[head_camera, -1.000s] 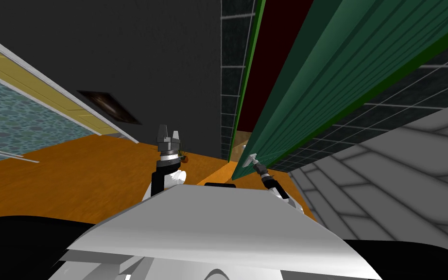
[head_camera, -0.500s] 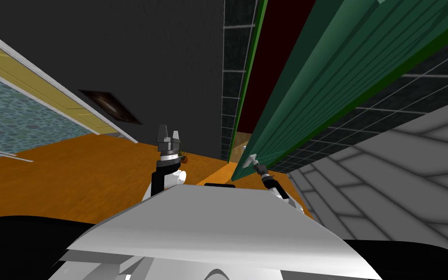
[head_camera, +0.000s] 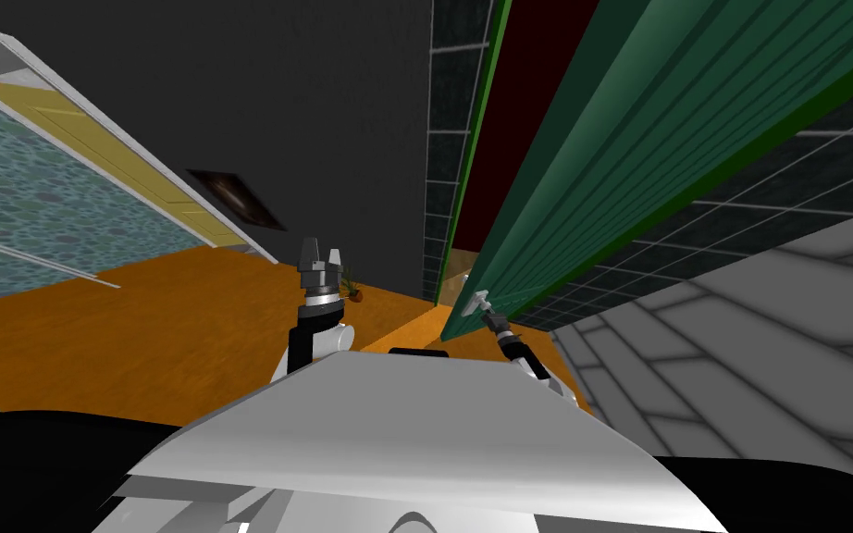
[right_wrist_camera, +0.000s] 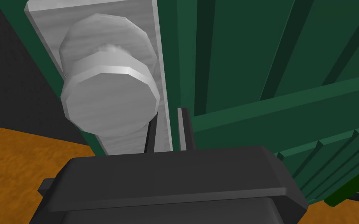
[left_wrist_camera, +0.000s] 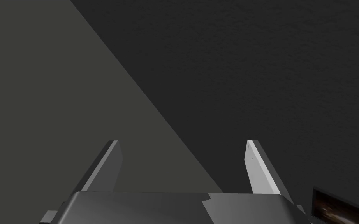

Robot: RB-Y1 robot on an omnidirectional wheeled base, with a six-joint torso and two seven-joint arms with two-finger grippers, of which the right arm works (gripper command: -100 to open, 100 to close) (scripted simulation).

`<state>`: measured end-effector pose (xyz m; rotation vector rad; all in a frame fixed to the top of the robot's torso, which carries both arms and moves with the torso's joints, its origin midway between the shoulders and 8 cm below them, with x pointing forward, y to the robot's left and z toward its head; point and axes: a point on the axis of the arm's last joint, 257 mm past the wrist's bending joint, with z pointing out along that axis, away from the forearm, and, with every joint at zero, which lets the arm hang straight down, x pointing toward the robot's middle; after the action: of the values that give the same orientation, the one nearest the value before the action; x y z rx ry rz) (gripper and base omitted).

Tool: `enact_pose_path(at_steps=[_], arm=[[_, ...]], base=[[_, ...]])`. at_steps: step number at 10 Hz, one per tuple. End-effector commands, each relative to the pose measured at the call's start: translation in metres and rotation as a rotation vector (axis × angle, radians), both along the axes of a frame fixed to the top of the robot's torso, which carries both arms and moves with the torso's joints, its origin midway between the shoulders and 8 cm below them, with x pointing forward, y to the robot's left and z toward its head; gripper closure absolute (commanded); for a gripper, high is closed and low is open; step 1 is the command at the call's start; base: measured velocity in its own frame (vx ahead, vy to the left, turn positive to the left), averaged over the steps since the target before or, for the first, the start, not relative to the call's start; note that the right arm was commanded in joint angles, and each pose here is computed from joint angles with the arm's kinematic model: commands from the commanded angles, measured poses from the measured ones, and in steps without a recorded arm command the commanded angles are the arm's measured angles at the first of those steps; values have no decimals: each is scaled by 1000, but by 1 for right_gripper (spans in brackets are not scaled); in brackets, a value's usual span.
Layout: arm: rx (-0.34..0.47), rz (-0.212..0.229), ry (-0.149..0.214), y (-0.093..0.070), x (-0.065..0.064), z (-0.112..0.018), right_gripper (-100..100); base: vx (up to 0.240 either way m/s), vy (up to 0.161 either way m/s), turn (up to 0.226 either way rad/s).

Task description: Pull the door open

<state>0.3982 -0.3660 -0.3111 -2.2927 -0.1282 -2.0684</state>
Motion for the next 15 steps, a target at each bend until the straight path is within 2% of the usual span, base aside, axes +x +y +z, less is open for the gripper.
enact_pose_path(at_steps=[1,4,10,11,12,15], arm=[[12,25,-26,15,-1,4,-100],[21,55,-60,28,-3,9,-100],[32,90,-99,43,-6,15,-100],[16,66,-78,28,-7,8,-100],[27,55,-51,13,-8,9,-100],[40,51,-36,4,-8,12,-100]], base=[[-144,-111,118],[-180,-120,120],[-104,-93,88],[-40,-66,7],[24,21,-9],[42,68,11]])
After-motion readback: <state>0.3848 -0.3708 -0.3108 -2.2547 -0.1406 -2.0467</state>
